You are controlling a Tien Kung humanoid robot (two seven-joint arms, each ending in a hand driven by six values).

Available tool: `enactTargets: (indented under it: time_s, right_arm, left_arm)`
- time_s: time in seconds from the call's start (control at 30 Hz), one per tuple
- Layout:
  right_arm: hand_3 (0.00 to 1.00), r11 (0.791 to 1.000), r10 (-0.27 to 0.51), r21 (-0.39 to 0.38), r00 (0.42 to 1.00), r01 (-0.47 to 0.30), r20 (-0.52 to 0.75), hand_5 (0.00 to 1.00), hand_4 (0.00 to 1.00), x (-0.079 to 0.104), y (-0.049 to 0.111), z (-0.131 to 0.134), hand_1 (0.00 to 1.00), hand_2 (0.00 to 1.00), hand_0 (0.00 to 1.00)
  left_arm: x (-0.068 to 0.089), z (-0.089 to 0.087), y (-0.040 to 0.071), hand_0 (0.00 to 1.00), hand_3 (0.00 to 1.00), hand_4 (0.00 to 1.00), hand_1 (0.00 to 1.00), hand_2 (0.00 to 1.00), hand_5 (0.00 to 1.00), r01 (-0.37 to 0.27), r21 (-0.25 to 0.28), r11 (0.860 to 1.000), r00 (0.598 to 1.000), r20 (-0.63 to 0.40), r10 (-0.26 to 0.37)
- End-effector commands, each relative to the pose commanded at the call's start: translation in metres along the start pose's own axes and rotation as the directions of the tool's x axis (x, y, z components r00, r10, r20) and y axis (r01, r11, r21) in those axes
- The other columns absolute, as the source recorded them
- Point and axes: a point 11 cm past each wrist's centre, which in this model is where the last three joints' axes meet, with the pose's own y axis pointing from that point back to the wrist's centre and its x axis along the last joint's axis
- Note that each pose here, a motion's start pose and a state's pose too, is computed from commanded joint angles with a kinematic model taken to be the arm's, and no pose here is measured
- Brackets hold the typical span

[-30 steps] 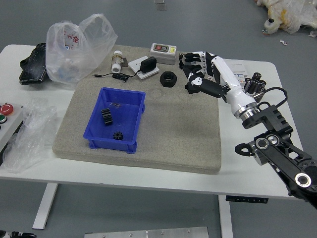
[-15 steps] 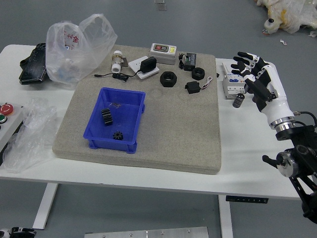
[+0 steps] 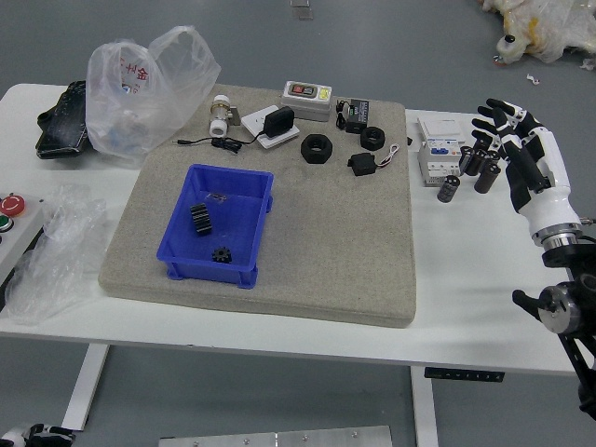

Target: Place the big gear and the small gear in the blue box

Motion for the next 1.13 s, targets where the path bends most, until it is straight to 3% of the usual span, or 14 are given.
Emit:
enactTargets:
  time_s: [0.53, 0.57, 0.87, 1.13]
  right_arm:
    - [0.671, 1.0, 0.03, 0.006, 1.0, -0.03, 0.006, 0.475, 0.735, 0.008, 0.003, -0.001, 0.668, 0.709, 0.675]
    - [0.671, 1.0, 0.029, 0.008, 1.0, -0.029, 0.007, 0.504, 0.752, 0.008, 0.003, -0.001, 0.67, 0.709, 0.673]
    - [0.671, 0.999, 0.032, 0.014, 0.999, -0.033, 0.016, 0.521, 0.765, 0.009, 0.003, -0.002, 0.67, 0.707, 0.671]
    - [0.671, 0.999, 0.035, 0.025, 0.999, -0.035, 0.02, 0.528, 0.77, 0.01, 0.003, -0.004, 0.668, 0.708, 0.669]
  left_arm:
    - [-0.002, -0.012, 0.0, 0.581, 0.635, 0.658, 0.342, 0.418, 0.177, -0.005, 0.039, 0.999, 1.0, -0.022, 0.006]
    - [-0.001, -0.012, 0.0, 0.582, 0.634, 0.657, 0.335, 0.364, 0.18, -0.007, 0.04, 0.999, 1.0, -0.023, 0.008]
    - [0.001, -0.009, 0.0, 0.579, 0.633, 0.656, 0.318, 0.359, 0.181, -0.011, 0.044, 0.999, 1.0, -0.028, 0.013]
    - [0.008, -0.015, 0.001, 0.579, 0.633, 0.654, 0.312, 0.357, 0.182, -0.023, 0.094, 0.995, 0.998, -0.048, 0.027]
